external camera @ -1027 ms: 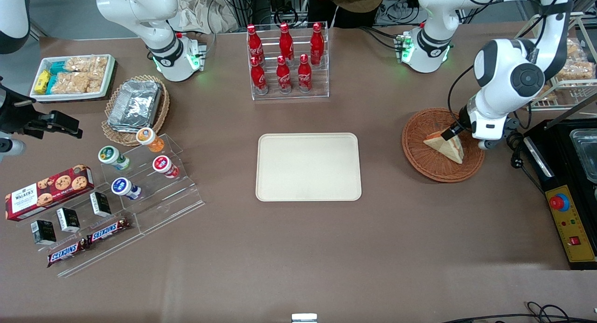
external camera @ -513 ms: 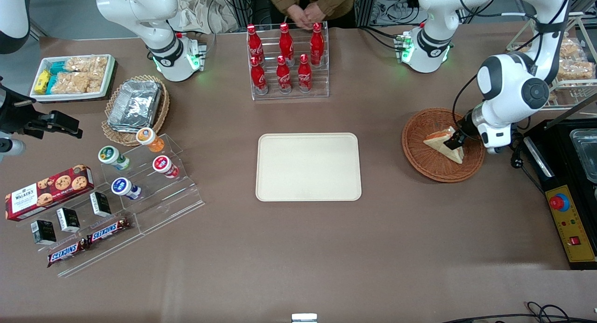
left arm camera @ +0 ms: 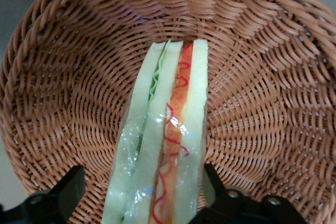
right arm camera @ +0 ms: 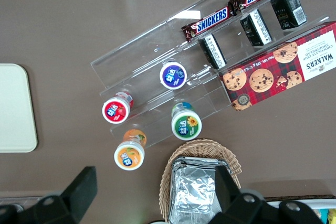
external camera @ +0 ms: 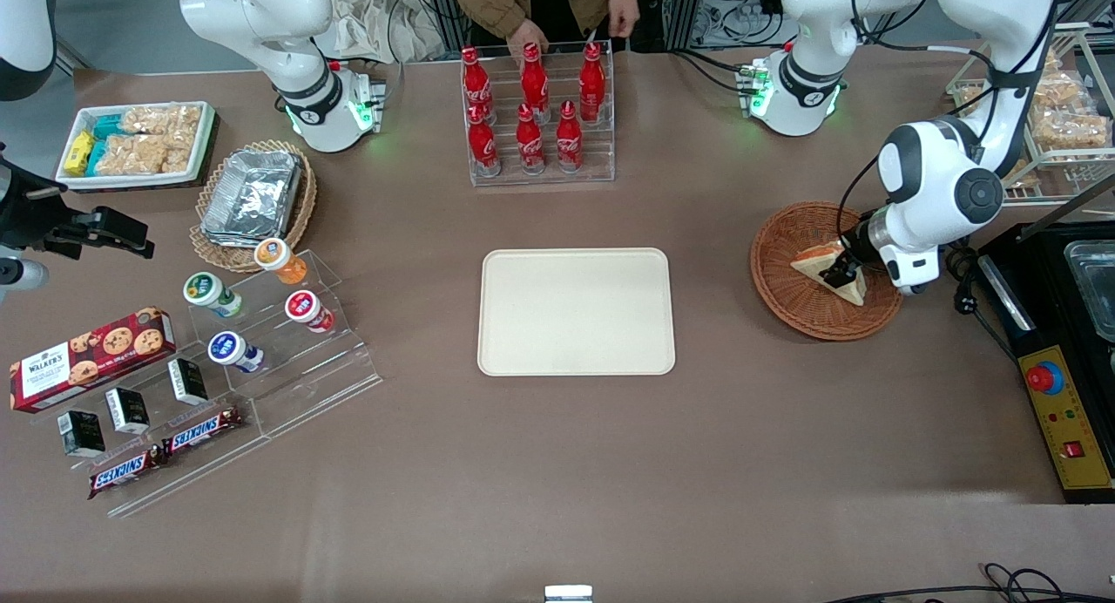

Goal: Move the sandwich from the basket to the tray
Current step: 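Close the left gripper on the sandwich, then lift the sandwich and carry it with the left gripper over the white tray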

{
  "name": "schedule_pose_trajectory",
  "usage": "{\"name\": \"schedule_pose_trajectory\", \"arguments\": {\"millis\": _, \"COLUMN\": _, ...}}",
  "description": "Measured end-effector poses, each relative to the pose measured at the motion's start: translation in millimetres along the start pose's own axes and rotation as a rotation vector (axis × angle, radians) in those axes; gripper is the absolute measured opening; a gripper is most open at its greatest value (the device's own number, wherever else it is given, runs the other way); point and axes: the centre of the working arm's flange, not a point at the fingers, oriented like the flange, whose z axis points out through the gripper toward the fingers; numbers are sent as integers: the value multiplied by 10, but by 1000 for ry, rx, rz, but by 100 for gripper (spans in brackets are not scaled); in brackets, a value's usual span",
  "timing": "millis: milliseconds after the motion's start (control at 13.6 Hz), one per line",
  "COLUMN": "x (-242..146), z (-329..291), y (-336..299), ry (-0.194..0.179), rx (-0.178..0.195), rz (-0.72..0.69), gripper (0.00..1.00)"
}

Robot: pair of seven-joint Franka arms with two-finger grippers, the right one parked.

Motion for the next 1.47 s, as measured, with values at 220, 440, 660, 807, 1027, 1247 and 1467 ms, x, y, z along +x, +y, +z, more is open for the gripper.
{"name": "schedule_pose_trajectory", "arguments": {"millis": 220, "x": 7, "z": -16, "y": 12, "ry": 3, "rx": -4, "rz": -9, "gripper": 78}}
{"name": "schedule_pose_trajectory", "arguments": {"millis": 440, "x": 15, "z": -48, "y": 37, "ry": 7, "rx": -11, "rz": -14, "gripper": 45}}
{"name": "schedule_pose_trajectory", "arguments": {"millis": 660, "x": 4, "z": -139, "y": 96, "ry": 8, "rx": -13, "rz": -6, "gripper": 26}}
{"name": "schedule_pose_trajectory", "arguments": {"millis": 807, "x": -26, "z": -270, "y": 150, "ry": 11, "rx": -16, "rz": 6, "gripper": 25}}
{"name": "schedule_pose_trajectory", "arguments": {"millis": 1027, "x": -155, "z": -546, "y": 251, "ry": 40, "rx": -45, "rz": 43, "gripper": 26}}
{"name": "schedule_pose_trajectory", "arguments": {"millis": 1247, "x": -305, "z": -902, "y": 376, "ry": 34, "rx": -23, "rz": 84, "gripper": 26}}
{"name": "schedule_pose_trajectory", "arguments": {"millis": 1467, "x": -357, "z": -1497, "y": 576, "ry": 37, "rx": 1, "rz": 158, "gripper": 26}}
